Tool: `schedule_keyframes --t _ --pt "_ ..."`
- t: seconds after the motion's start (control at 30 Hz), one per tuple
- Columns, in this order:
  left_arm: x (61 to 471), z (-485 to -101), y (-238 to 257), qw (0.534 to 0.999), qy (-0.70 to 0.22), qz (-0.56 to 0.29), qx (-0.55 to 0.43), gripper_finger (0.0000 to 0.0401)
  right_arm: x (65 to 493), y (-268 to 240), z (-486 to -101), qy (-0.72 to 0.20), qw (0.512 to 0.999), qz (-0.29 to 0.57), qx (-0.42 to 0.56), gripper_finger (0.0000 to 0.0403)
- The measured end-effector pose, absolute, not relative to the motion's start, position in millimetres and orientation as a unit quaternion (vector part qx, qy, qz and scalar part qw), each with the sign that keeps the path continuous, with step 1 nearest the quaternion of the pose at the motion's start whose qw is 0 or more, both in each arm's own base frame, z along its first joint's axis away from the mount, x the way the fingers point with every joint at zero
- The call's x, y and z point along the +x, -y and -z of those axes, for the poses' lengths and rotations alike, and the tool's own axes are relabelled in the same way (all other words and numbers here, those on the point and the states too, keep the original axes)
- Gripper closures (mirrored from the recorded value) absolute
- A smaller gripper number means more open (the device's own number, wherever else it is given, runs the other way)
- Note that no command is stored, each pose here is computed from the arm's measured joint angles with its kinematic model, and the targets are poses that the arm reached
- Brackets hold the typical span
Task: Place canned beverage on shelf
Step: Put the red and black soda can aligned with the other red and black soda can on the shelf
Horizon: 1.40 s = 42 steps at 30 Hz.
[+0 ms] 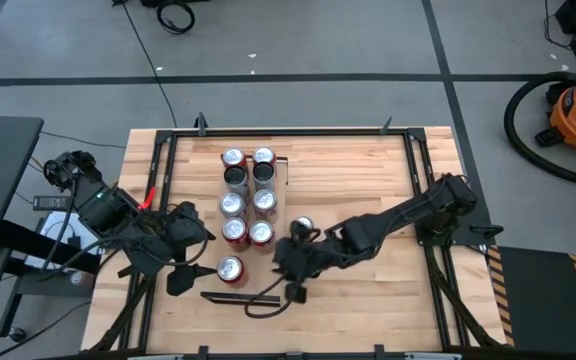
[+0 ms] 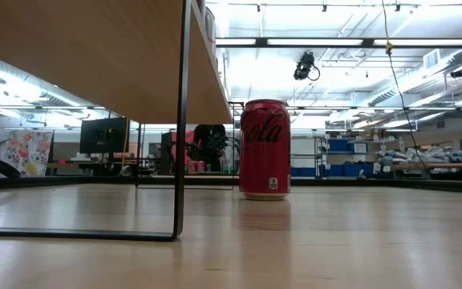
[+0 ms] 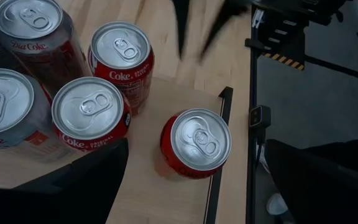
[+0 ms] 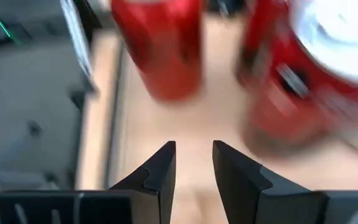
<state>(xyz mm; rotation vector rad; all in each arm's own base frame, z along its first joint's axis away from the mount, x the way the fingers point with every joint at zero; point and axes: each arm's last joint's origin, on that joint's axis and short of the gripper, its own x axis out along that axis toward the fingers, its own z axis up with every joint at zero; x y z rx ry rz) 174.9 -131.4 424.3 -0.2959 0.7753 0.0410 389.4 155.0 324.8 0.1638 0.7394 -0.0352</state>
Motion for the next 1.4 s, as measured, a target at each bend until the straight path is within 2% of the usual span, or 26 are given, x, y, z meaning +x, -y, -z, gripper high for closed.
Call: schedule_keyframes --t 0.17,0.3,0.47,0.7,1.03,1.17,1.4 --pt "175.0 -424.3 131.4 0.915 -0.377 -0.020 -0.145 0.0013 367.8 -130.8 -325.9 -0.450 0.890 0.053 0.043 0.0284" --pt "175.0 -424.4 131.5 0.914 -0.376 -0.021 -0.148 0.0013 365.0 -121.6 -330.2 -0.458 0.888 0.039 0.024 0.0264" --pt "175.0 -424.4 131.5 0.913 -0.376 -0.024 -0.156 0.0013 363.2 -105.0 -320.6 -0.493 0.867 0.068 0.026 0.0216" --pt "175.0 -424.4 131.5 0.911 -0.375 -0.031 -0.170 0.0013 358.8 -73.9 -279.2 -0.541 0.820 0.174 0.066 0.0138" --pt "175.0 -424.3 131.5 0.906 -0.374 -0.040 -0.191 0.0013 355.4 -64.1 -241.8 -0.562 0.807 0.174 0.054 0.0060" --pt "175.1 -424.3 131.4 0.905 -0.374 -0.044 -0.200 0.0013 352.3 -60.0 -232.7 -0.572 0.801 0.177 0.021 0.0049" --pt "175.0 -424.3 131.5 0.901 -0.373 -0.050 -0.215 0.0013 352.4 -38.3 -222.9 -0.577 0.793 0.189 -0.051 0.0052"
